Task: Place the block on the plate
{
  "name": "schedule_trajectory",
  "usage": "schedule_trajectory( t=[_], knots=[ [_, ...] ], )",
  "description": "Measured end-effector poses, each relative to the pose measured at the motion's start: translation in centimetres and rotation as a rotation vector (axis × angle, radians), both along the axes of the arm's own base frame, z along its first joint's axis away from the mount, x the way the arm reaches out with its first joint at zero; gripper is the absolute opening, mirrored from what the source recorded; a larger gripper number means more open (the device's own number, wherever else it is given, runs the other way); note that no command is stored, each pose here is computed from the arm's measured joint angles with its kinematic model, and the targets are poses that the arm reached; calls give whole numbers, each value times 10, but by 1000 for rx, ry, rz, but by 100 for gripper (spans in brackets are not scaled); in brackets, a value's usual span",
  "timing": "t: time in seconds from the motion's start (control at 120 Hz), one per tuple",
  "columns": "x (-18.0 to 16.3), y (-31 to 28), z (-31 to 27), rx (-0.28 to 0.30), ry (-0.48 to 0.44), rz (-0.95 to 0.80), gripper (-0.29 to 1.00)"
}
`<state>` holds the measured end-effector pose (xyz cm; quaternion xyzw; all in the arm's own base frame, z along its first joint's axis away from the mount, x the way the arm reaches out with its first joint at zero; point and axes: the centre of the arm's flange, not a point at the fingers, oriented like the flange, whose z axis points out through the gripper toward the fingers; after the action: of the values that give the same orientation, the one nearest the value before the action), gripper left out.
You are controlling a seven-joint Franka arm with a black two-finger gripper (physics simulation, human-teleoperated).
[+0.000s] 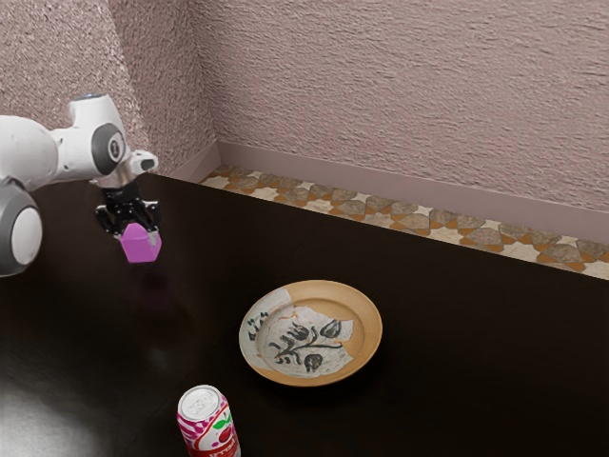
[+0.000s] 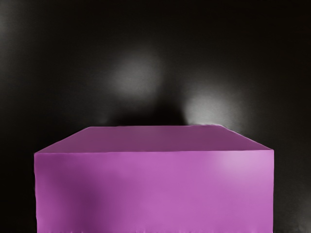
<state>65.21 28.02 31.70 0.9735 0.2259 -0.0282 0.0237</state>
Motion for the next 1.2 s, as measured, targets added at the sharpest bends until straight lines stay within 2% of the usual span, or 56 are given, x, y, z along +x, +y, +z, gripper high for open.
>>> schedule_trajectory(
  t=[0.317, 0.85, 1.033, 1.2],
  knots=[
    [12, -85, 36, 12, -14, -106, 39],
    [28, -261, 44, 27, -3, -282, 39],
    [27, -304, 52, 70, -6, -312, 38],
    [22, -343, 53, 84, -5, -334, 38]
  ],
)
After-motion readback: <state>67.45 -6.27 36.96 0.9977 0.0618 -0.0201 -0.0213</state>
